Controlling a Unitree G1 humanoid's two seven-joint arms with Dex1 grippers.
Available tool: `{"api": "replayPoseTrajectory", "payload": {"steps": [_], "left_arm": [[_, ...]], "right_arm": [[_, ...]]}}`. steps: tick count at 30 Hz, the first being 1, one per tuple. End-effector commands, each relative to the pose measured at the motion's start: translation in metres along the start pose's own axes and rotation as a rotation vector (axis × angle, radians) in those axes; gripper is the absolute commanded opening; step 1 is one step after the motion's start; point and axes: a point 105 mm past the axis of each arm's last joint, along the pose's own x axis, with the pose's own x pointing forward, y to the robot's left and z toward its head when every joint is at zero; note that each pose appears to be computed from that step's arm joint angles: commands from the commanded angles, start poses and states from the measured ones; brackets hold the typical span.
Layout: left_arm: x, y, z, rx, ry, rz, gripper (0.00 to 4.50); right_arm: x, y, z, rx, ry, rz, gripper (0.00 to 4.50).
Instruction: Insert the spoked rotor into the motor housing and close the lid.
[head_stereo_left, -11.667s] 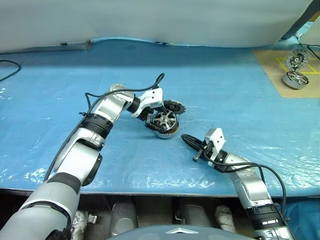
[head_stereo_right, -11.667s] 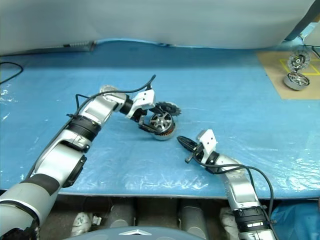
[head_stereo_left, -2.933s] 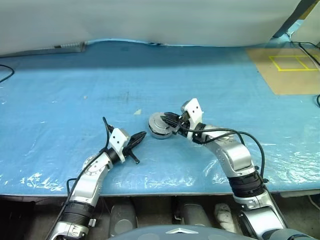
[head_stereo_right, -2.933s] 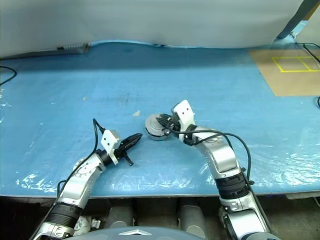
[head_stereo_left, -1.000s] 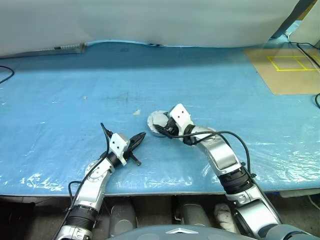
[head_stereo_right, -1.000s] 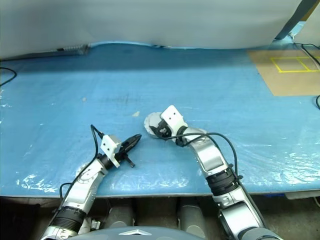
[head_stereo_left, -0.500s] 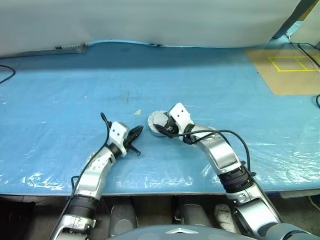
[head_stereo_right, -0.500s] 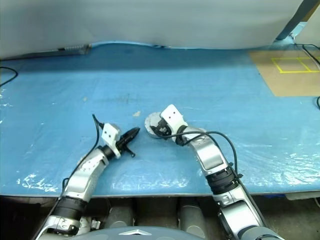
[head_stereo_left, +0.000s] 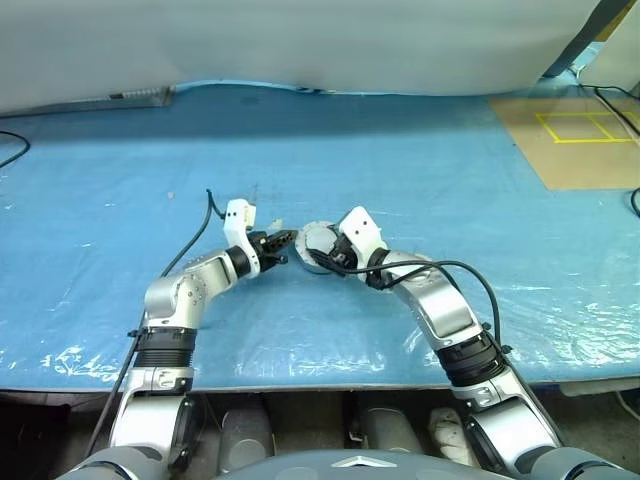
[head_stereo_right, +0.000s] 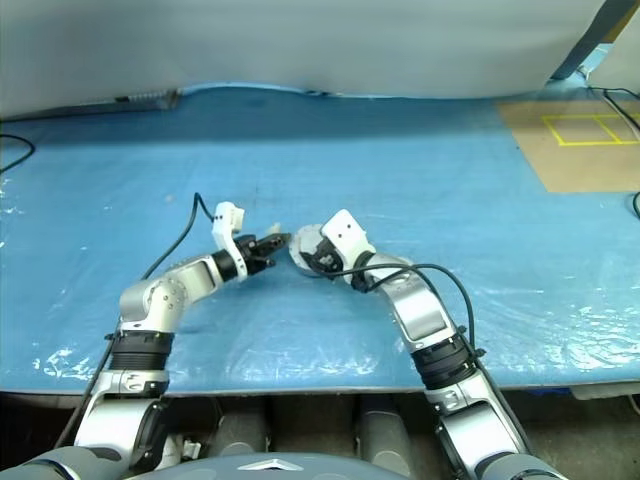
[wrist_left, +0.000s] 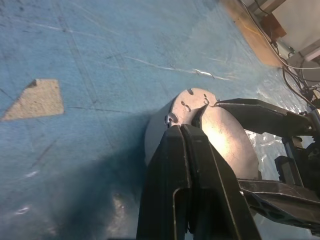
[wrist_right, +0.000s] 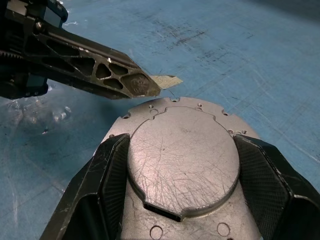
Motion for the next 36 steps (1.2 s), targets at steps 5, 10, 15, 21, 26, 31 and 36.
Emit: {"api": "replayPoseTrajectory", "payload": {"steps": [5,10,15,21,26,31,36], "left_arm": [[0.001,-0.014,-0.002,-0.006,0.024,-0.062,0.0],[0.0,-0.015,-0.018,-0.003,0.09,-0.06,0.0],[0.005,-0.012,-0.019,0.006,0.085,-0.032,0.0],[0.015,-0.009,-0.018,0.016,0.081,-0.008,0.0],[0.019,-0.01,-0.02,0.019,0.084,-0.008,0.0],[0.018,-0.009,-0.02,0.023,0.085,-0.008,0.0],[0.017,-0.01,-0.021,0.032,0.092,-0.017,0.0]], "right_arm": [[0.0,0.0,-0.031,0.042,0.107,-0.011,2.95],[0.0,0.002,-0.032,0.041,0.108,-0.004,2.95],[0.001,0.002,-0.028,0.032,0.093,0.008,2.95],[-0.003,-0.004,-0.025,0.028,0.067,-0.006,3.69],[-0.014,-0.006,-0.015,0.085,0.008,-0.005,4.46],[-0.037,-0.006,0.005,0.194,-0.1,0.031,4.46],[-0.06,-0.02,0.014,0.335,-0.168,-0.003,4.46]]}}
